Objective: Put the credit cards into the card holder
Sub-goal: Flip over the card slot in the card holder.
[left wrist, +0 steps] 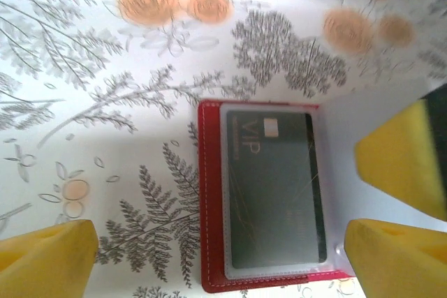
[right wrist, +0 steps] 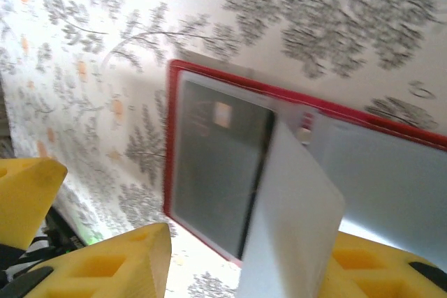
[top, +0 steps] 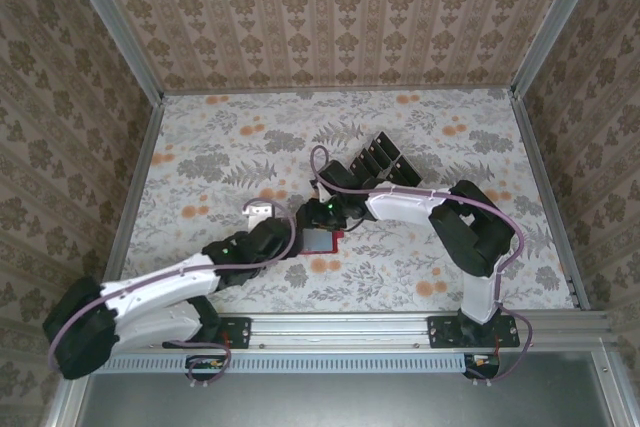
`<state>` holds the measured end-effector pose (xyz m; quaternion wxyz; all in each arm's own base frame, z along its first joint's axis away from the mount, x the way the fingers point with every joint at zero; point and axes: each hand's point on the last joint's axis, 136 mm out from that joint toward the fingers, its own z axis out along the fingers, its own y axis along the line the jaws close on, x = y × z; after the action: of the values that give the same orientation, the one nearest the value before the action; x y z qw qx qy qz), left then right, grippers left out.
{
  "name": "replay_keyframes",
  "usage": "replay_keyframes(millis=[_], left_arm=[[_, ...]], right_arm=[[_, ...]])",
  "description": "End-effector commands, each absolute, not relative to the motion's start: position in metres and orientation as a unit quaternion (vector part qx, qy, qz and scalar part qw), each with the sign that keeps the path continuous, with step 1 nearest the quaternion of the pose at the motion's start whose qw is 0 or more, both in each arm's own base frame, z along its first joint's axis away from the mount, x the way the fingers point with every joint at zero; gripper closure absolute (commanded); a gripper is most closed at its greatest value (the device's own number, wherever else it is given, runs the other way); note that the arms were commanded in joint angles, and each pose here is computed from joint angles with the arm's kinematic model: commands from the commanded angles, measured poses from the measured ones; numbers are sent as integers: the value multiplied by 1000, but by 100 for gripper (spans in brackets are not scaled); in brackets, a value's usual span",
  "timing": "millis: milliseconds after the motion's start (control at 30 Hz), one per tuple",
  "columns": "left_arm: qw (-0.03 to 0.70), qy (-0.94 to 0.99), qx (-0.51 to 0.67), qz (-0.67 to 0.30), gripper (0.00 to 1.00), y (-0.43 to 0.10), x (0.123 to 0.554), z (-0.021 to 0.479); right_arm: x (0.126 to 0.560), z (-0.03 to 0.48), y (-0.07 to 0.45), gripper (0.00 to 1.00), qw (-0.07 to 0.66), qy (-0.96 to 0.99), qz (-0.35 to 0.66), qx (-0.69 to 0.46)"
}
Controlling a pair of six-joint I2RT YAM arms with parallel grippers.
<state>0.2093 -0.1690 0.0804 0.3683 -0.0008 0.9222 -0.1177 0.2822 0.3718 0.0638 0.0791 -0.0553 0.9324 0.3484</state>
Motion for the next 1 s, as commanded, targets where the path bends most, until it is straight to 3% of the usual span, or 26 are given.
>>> replay_keyframes(millis=[0, 500, 767, 967], left_arm=[[375, 922, -31, -87, 0, -138, 203, 78], [376, 919, -57, -100, 0, -120, 198, 76], [365, 924, -56, -99, 0, -120, 200, 71], [354, 929, -48, -98, 0, -132, 210, 71]], right_arm=[[280, 72, 393, 50, 71, 927, 362, -66], [279, 26, 425, 50, 42, 942, 326, -72], [296, 96, 430, 50, 85, 916, 379, -100], [334, 149, 375, 50, 145, 916, 361, -96]])
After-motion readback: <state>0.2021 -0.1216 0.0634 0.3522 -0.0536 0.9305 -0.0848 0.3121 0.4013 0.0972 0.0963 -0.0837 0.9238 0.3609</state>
